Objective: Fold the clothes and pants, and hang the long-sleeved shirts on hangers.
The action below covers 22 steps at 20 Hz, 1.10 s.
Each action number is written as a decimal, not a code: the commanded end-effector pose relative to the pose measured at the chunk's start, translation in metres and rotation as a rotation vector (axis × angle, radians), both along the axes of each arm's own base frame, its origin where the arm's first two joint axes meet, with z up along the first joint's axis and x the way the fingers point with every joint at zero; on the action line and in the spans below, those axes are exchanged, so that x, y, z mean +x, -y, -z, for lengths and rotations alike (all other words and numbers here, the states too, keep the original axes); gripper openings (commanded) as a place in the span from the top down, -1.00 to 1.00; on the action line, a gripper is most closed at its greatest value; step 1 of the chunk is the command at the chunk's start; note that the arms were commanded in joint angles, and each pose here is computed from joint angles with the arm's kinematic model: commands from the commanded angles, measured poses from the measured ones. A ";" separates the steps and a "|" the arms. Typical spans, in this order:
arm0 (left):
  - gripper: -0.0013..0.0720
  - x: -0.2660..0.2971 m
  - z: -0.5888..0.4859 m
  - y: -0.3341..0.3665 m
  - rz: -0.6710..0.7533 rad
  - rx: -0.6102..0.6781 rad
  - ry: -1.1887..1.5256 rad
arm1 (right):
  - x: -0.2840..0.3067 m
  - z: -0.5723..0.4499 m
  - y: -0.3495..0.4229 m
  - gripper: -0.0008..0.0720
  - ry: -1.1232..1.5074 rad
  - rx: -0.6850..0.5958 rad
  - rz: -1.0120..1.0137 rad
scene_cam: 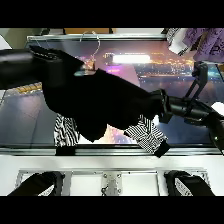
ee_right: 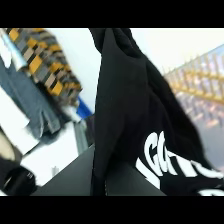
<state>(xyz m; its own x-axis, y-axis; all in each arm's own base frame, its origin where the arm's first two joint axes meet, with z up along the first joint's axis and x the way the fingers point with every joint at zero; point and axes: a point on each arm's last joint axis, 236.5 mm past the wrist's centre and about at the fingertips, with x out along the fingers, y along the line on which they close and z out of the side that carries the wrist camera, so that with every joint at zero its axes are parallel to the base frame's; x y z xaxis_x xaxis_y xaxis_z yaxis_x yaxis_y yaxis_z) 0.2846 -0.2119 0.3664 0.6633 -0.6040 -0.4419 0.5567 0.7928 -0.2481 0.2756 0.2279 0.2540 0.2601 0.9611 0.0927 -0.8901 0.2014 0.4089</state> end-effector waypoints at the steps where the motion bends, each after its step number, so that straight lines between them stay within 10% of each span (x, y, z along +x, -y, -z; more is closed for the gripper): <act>1: 0.55 -0.002 -0.022 -0.029 -0.088 0.016 0.100 | 0.019 -0.032 0.021 0.95 0.071 0.025 0.099; 2: 0.91 -0.004 -0.026 -0.035 -0.100 0.022 0.115 | 0.025 -0.046 0.033 0.95 0.111 0.022 0.140; 12: 0.91 0.021 0.000 -0.023 -0.100 0.063 0.054 | 0.089 -0.170 0.271 0.95 0.276 -0.182 1.031; 22: 0.91 0.055 0.042 -0.004 -0.079 0.145 -0.021 | 0.013 -0.239 0.461 0.95 0.330 -0.526 1.894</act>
<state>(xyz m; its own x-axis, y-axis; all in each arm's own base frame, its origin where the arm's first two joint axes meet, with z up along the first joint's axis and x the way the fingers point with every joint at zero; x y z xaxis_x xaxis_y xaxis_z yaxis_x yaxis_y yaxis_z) 0.3319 -0.2040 0.3345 0.7074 -0.4861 -0.5131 0.4852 0.8619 -0.1475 0.3277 -0.1771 0.4705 0.9508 -0.2709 0.1504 0.2781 0.9601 -0.0286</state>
